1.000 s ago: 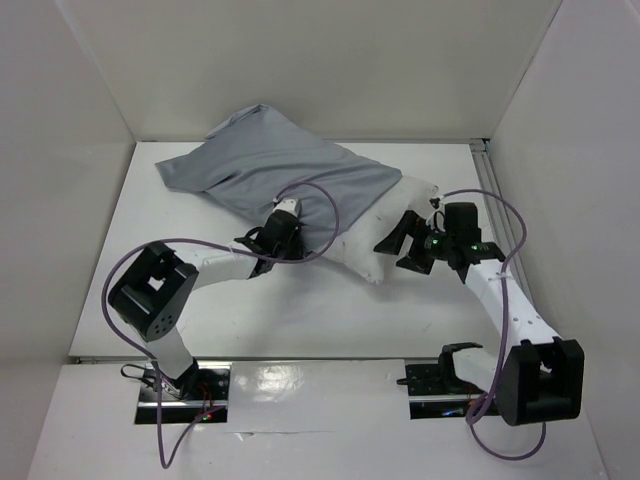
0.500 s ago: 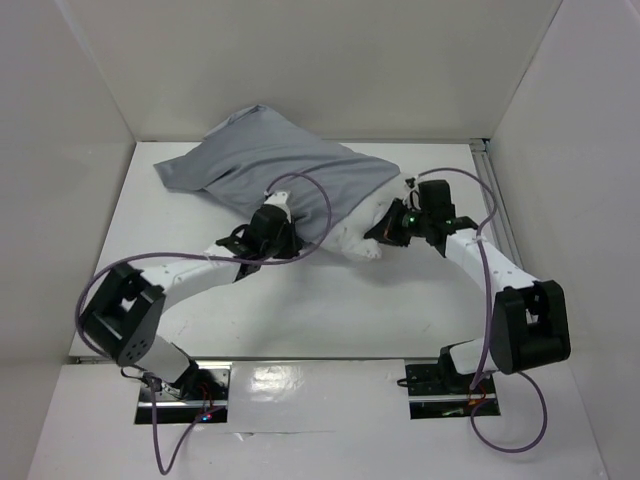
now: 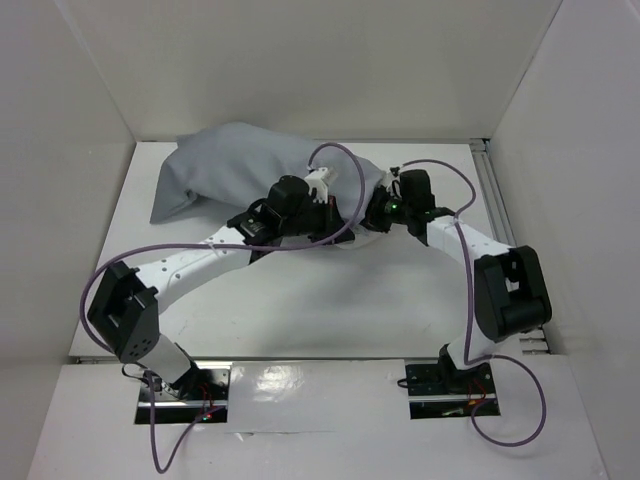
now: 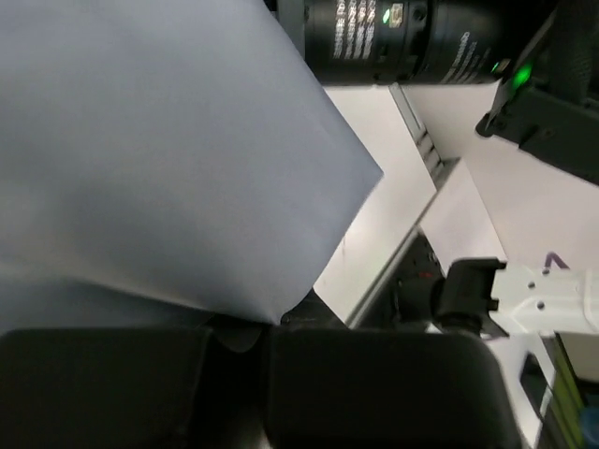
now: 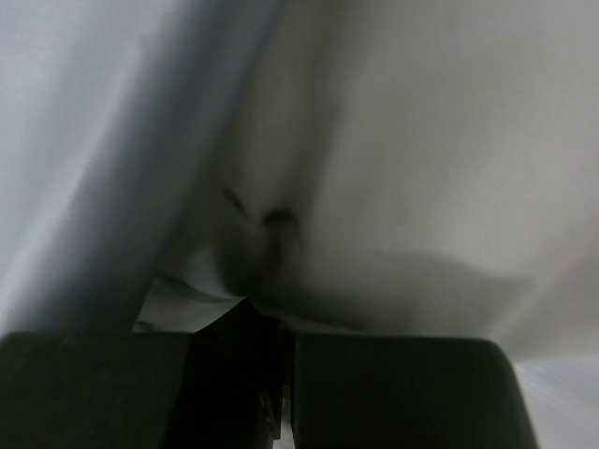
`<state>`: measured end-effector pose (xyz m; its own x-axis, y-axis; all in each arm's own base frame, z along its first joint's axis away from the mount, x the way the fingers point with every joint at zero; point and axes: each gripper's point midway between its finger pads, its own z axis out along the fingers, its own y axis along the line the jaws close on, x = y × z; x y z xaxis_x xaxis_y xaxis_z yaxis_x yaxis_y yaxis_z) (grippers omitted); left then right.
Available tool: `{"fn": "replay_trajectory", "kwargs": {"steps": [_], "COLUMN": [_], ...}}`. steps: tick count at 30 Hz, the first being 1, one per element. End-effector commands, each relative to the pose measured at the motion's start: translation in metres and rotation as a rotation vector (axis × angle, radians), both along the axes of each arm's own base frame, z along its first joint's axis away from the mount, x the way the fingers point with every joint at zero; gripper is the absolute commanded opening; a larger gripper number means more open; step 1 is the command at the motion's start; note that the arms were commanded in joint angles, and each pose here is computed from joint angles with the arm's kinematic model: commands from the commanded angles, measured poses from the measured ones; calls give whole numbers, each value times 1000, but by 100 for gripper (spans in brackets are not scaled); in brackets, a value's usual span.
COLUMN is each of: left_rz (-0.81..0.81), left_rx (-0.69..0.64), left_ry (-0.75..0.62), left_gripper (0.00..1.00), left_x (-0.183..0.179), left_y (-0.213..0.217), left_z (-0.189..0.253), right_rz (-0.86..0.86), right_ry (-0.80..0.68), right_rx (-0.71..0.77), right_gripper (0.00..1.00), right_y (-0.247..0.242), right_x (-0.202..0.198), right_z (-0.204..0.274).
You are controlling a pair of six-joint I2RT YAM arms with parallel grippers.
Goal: Put the pillow into the pillowcase
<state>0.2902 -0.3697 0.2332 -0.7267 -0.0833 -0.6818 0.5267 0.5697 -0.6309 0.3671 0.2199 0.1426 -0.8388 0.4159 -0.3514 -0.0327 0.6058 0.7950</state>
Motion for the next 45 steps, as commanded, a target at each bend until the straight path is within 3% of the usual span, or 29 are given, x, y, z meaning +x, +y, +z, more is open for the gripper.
{"fn": "replay_trajectory", "kwargs": {"steps": [1,8,14,17,21,22,25,26,27,28,29,30,31,32,33,34,36,37,39,40,41,43,45], "left_rz": [-263,-203,-215,-214,-183,-187,-226,-212,-213,-204,-208,-216,-209,-207,-190,-186,-170,-161,-138,-107,-88,-41,6], "left_rx": [-249,-241,-349,-385,-315,-263,-216,-149,-164,-148,-151,-156,-173,-163,-194,-206,-201,-208,-170,-149,-134,-43,13], "left_ry": [-115,-312,-381,-410,-308,-206,-124,-32,-57,-19,4,61,27,46,-23,-64,-141,-190,-210,-210,-226,-217,-213], "left_gripper": [0,0,0,0,0,0,0,0,0,4,17,40,47,53,64,83,96,100,97,91,83,58,48], "left_x": [-43,-35,-90,-98,-35,3,45,81,89,105,113,119,123,119,111,108,99,87,80,81,73,74,66], "left_y": [-27,18,45,48,17,-12,-47,-67,-73,-68,-68,-61,-56,-53,-38,-30,-19,-9,2,12,21,34,51], "left_z": [108,213,298,319,278,232,197,136,147,129,118,102,111,101,136,151,175,198,201,200,207,183,175], "right_rz": [-33,-36,18,-5,-37,-68,-158,-170,-179,-272,-317,-406,-456,-495,-538,-569,-583,-586,-612,-624,-619,-655,-682], "right_ry": [-148,-280,-341,-294,-219,-198,-178,-187,-244,-220,-228,-267,-263,-278,-297,-261,-239,-153,-94,-73,-62,-86,-143], "right_rx": [48,-32,-23,86,261,268,269,267,255,208,192,126,99,64,44,11,-64,-101,-143,-165,-164,-169,-175], "right_gripper": [0,0,0,0,0,0,0,0,0,0,0,1,4,13,25,42,78,81,84,84,84,84,85], "right_y": [3,-27,-30,-26,-19,-20,-25,-25,-26,-36,-40,-54,-61,-70,-80,-86,-105,-110,-134,-143,-148,-171,-185], "right_x": [22,-24,-97,-119,-132,-128,-109,-102,-93,-74,-64,-43,-35,-25,-14,-1,18,29,39,40,39,32,17], "right_z": [39,105,157,173,159,154,146,145,158,148,149,149,145,140,142,127,112,93,79,74,72,75,88]}}
